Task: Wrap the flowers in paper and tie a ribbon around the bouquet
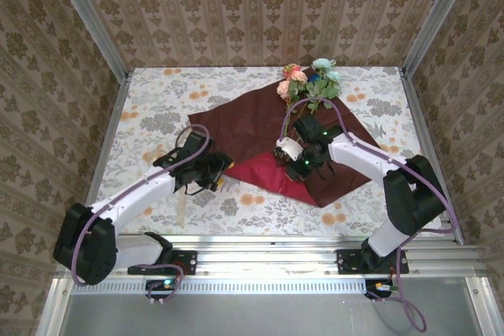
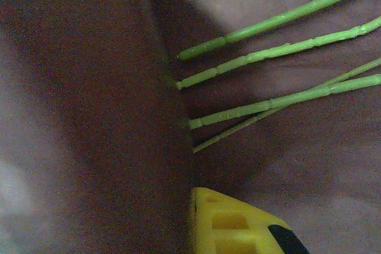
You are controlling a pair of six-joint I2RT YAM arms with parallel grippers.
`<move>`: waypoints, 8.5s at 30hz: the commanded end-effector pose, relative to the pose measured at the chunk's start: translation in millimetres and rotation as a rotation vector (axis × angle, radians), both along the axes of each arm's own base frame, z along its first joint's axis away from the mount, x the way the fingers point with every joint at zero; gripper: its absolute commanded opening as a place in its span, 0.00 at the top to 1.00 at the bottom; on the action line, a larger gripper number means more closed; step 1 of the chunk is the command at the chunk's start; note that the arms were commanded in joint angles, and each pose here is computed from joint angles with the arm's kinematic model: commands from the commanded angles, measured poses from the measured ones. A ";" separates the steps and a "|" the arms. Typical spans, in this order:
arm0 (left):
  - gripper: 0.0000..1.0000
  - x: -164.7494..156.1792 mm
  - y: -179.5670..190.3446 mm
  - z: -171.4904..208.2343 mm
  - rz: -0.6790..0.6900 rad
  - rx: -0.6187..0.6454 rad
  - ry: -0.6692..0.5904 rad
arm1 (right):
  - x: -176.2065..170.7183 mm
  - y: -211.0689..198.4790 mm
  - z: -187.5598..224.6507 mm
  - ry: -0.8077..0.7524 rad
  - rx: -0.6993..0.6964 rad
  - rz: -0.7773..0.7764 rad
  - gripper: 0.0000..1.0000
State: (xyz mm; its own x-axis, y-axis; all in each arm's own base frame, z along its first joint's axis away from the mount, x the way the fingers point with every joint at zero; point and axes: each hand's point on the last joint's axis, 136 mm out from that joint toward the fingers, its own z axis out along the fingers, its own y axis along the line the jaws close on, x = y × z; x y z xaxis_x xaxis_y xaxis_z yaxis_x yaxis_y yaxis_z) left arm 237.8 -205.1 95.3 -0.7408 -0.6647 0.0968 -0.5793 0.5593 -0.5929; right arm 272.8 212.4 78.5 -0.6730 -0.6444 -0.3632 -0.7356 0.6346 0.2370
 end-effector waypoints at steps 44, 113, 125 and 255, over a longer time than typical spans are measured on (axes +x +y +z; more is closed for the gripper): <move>1.00 51.1 -40.4 -39.7 -0.210 -0.047 -0.127 | -9.4 71.0 9.2 -0.890 -0.212 0.222 0.24; 0.67 61.6 -22.2 -47.7 -0.244 -0.017 -0.132 | -45.6 -51.4 -62.3 -0.630 -0.928 0.421 0.98; 1.00 73.8 -14.8 -62.9 -0.252 0.023 -0.248 | -42.8 -62.7 -57.4 -0.585 -0.859 0.342 0.94; 0.98 2.8 -223.4 65.8 -1.204 0.466 -0.862 | 22.5 -34.5 -47.2 0.500 0.388 -1.201 0.85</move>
State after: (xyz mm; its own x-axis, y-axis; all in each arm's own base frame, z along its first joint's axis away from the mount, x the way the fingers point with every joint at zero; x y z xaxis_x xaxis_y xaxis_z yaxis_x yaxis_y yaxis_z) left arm 249.3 -410.9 157.3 -0.5718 0.4879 -0.6596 0.7089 0.6985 -0.0978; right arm 280.6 168.3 25.6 -0.8614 0.5033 0.0681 0.4481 0.6899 0.5685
